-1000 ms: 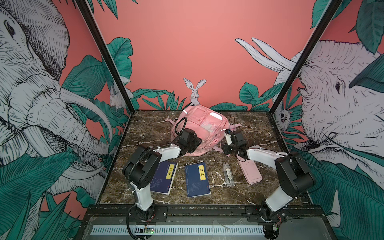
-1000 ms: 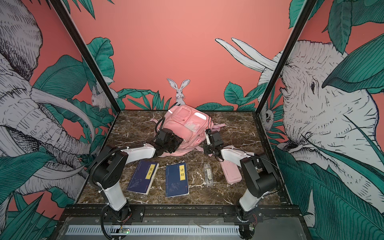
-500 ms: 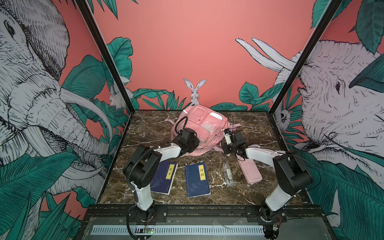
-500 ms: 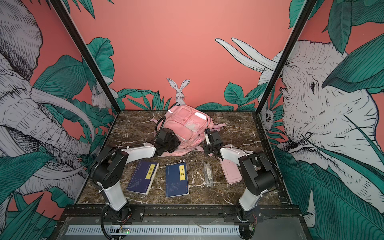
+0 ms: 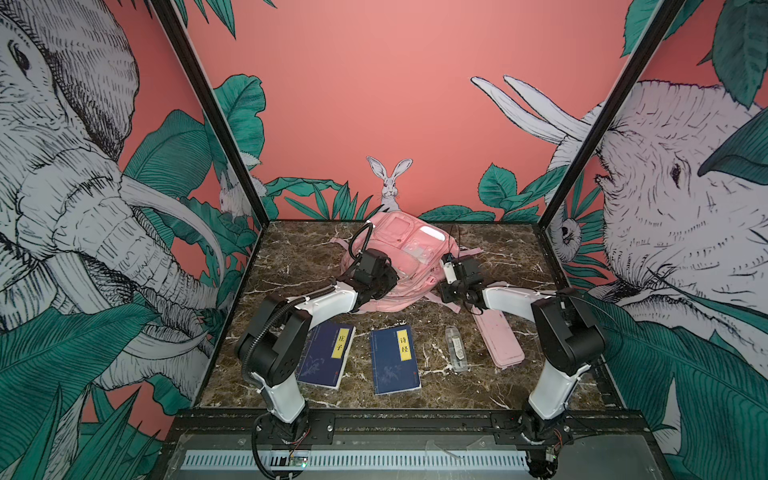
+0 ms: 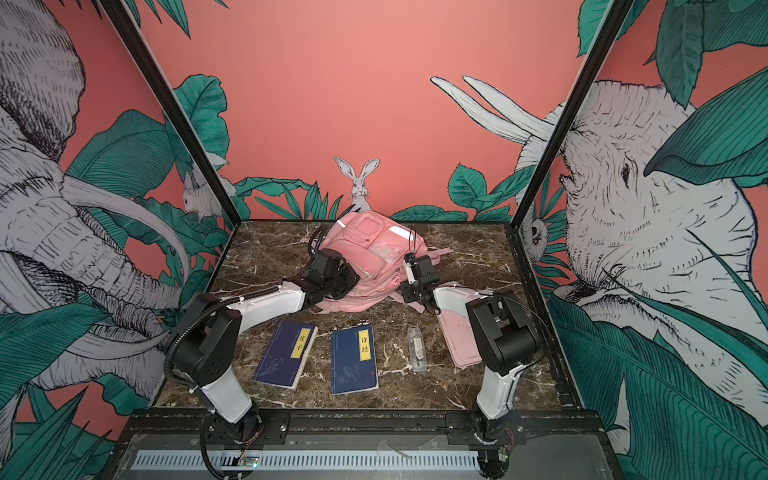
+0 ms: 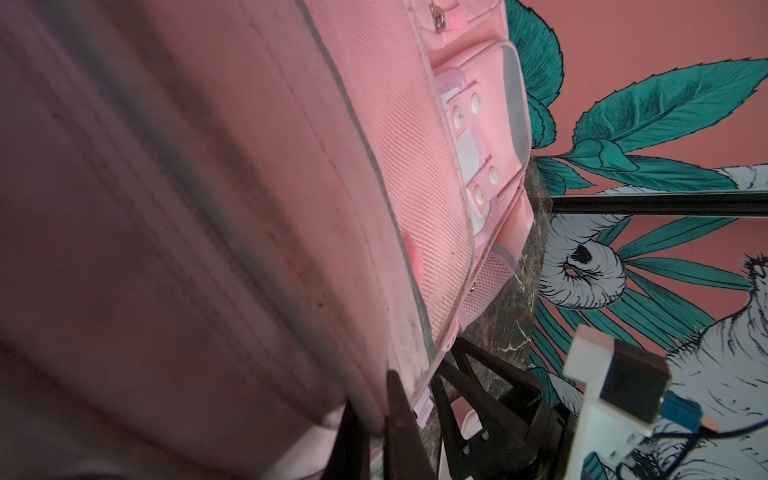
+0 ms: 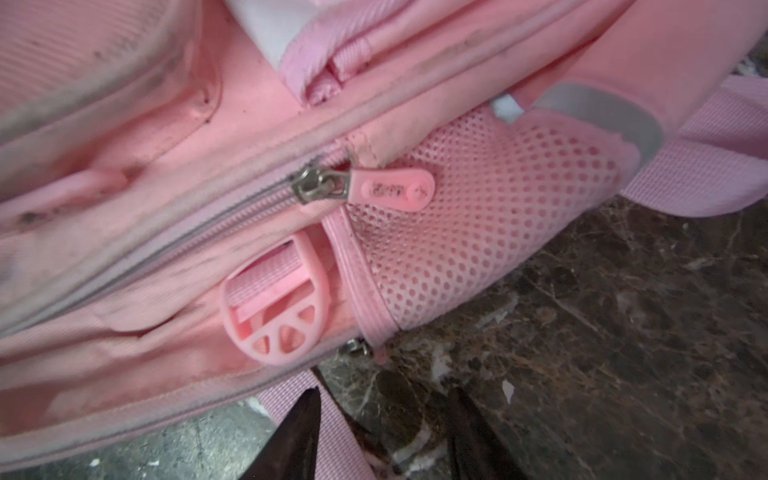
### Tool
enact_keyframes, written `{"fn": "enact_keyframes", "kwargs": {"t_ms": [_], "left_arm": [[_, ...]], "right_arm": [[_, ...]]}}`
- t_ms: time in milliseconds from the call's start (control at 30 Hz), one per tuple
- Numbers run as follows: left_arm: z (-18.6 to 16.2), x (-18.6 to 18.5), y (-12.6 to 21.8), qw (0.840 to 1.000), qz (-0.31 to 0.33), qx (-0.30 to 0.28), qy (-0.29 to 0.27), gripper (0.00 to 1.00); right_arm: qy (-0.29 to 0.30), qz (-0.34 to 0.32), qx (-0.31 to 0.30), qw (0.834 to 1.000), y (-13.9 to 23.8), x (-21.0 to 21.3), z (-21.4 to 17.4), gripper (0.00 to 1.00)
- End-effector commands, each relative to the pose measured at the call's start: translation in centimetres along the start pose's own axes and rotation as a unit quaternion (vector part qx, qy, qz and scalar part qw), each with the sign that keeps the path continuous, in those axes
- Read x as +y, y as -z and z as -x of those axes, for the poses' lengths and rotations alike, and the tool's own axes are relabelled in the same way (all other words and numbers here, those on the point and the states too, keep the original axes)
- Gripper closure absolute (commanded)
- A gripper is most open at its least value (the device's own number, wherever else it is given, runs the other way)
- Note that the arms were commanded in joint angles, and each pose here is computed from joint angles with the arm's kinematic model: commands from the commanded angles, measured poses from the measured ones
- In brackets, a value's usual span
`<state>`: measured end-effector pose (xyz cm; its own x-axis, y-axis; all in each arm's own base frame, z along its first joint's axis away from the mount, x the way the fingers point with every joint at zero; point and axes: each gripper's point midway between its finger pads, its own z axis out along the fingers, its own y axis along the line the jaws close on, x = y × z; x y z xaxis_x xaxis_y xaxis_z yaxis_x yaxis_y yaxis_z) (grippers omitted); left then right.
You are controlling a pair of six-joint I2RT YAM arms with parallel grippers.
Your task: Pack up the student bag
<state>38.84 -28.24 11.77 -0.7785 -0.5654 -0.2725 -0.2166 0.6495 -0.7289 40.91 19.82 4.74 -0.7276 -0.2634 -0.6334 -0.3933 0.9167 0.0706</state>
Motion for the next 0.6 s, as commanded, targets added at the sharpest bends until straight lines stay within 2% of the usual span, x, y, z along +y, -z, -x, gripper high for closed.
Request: {"fn": "enact_keyframes", "kwargs": {"t_ms": [0, 333, 567], "left_arm": [[1.8, -4.2, 2.3, 0.998, -0.058, -0.023, -0.019, 1.0], [2.2, -3.6, 2.0, 0.998, -0.053, -0.022, -0.011, 1.0], [2.7, -3.5, 1.8, 0.998, -0.056, -0.023, -0.002, 1.0]], "right_arm": [[0.006, 0.006, -0.016, 1.0, -0.7, 0.5, 1.4, 0.53], [0.008, 0.007, 0.0, 1.0, -1.7, 0.4, 0.4, 0.65], [0.016, 0.009, 0.0, 1.0, -1.3, 0.5, -0.1, 0.83]]}}
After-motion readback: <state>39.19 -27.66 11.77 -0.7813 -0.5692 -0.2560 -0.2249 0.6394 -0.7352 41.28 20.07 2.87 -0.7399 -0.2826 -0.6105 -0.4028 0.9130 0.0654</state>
